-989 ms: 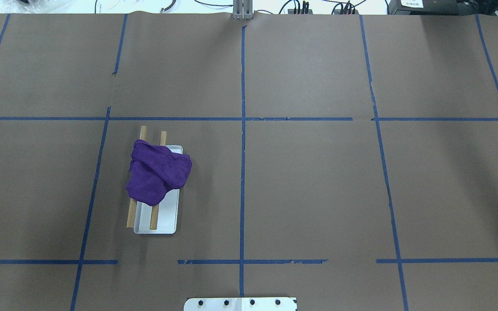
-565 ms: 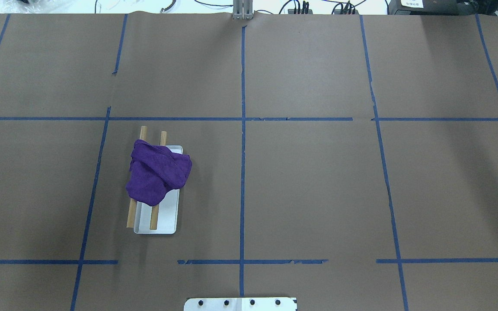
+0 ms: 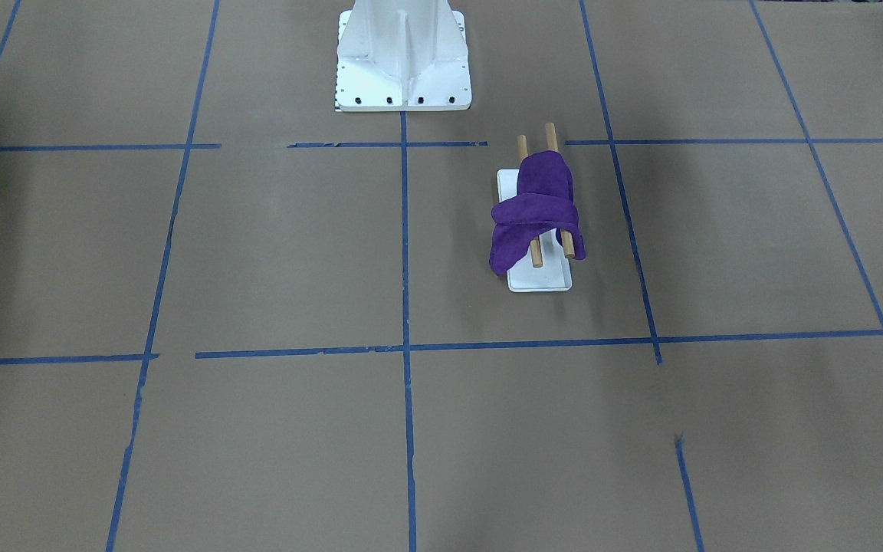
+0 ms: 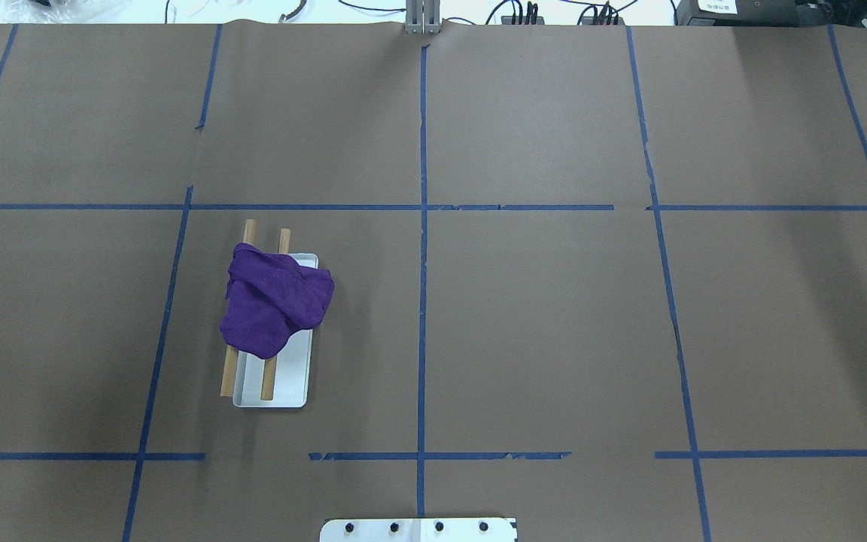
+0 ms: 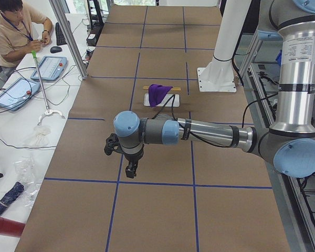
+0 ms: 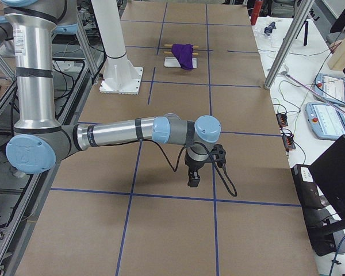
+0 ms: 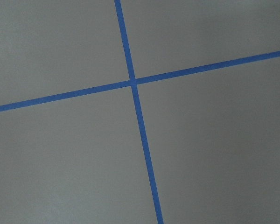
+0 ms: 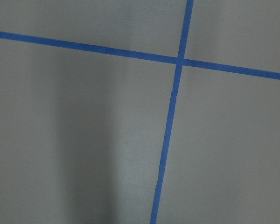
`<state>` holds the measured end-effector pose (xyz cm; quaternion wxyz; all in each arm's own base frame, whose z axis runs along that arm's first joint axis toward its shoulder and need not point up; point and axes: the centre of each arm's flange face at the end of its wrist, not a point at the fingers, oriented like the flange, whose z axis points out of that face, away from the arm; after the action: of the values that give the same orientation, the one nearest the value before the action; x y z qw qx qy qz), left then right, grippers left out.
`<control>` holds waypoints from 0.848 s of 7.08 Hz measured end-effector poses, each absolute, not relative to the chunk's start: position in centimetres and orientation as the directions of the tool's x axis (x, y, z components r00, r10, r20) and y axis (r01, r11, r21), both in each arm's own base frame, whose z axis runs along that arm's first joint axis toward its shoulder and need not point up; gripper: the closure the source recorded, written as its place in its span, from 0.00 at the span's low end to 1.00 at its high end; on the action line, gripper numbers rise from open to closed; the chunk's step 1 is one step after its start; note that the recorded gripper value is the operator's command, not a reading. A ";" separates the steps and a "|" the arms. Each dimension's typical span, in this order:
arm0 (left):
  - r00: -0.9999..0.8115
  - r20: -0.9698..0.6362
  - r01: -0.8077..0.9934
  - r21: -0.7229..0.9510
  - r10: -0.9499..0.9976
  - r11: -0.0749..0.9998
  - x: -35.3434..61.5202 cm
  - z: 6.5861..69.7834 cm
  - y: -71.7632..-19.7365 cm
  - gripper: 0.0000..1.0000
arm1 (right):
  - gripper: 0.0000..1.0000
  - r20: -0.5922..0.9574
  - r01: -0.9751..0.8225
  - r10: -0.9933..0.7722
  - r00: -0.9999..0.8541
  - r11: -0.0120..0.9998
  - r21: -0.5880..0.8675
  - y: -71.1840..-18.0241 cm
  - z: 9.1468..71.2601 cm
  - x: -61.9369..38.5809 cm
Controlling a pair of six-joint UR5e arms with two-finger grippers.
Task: Hang towel on rack
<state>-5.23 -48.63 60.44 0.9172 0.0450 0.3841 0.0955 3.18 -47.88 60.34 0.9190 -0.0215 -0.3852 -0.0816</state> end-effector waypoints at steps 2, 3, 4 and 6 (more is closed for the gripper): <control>0.690 -0.694 -0.141 0.151 0.207 0.978 -5.2 60.7 -48.8 0.00 | 0.00 0.720 0.166 -0.133 0.681 0.986 0.026 -48.1 60.3 3.1; 0.691 -0.693 -0.139 0.148 0.203 0.979 -5.3 60.7 -48.8 0.00 | 0.00 0.721 0.166 -0.134 0.680 0.986 0.026 -48.1 60.4 3.1; 0.693 -0.693 -0.137 0.144 0.199 0.980 -5.3 60.8 -48.7 0.00 | 0.00 0.721 0.166 -0.133 0.680 0.986 0.026 -48.2 60.4 3.1; 0.696 -0.692 -0.136 0.137 0.194 0.981 -5.3 61.1 -48.8 0.00 | 0.00 0.722 0.165 -0.132 0.679 0.986 0.025 -48.2 60.4 3.0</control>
<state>-5.29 -48.77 61.13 0.9200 0.0376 0.3797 0.0896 3.05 -48.23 60.37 0.9160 -0.0210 -0.3924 -0.0813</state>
